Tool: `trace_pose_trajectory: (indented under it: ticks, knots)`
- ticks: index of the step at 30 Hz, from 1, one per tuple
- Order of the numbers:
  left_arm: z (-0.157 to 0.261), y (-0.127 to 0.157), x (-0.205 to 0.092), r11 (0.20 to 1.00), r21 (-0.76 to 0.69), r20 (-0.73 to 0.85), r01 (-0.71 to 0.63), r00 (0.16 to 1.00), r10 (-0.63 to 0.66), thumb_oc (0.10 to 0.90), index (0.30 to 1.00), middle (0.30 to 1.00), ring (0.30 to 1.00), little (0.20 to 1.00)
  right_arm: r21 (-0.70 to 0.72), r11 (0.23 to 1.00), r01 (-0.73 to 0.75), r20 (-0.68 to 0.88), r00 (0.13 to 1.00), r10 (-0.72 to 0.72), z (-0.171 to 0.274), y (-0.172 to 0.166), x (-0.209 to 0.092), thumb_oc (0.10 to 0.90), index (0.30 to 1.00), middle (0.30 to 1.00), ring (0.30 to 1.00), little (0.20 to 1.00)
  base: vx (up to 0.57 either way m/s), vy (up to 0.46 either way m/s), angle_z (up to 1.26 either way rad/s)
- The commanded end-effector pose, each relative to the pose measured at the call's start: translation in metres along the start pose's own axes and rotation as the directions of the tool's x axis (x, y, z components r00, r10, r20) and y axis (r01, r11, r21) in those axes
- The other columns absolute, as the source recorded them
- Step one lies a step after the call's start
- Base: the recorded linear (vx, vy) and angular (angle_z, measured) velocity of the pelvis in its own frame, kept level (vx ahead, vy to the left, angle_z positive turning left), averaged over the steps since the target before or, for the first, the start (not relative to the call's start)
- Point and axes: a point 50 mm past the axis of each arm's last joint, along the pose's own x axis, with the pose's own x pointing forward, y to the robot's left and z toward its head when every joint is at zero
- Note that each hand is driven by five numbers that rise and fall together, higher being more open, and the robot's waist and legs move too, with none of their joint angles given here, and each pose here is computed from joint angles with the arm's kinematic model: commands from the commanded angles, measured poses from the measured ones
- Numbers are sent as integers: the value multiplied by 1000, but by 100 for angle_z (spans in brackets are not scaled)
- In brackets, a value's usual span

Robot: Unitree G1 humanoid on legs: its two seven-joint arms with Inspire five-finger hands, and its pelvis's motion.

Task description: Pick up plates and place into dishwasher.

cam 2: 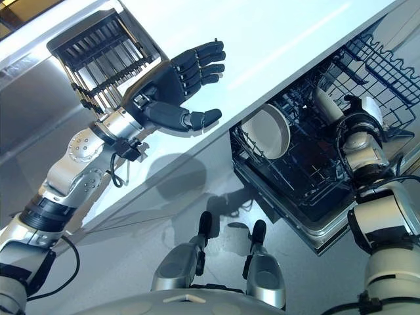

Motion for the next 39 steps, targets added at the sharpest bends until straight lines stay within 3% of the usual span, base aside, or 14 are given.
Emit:
trace_pose_trajectory:
  ticks: [1, 18, 39]
  knots:
    - [48, -7, 4, 998, 48, 258, 43, 965, -54, 800, 900, 900, 900, 900, -111, 976, 185, 194, 968, -161, 30, -45, 1, 800, 900, 900, 900, 900, 64, 25, -1]
    - [35, -4, -16, 999, 45, 221, -6, 975, -4, 800, 900, 900, 900, 900, 31, 962, 272, 388, 884, -263, 34, -44, -30, 800, 900, 900, 900, 900, 40, 17, -6]
    - [27, -2, -34, 997, 41, 219, -58, 975, 48, 800, 900, 900, 900, 900, 106, 989, 99, 525, 840, -140, 35, -15, -71, 800, 900, 900, 900, 900, 22, 8, -5]
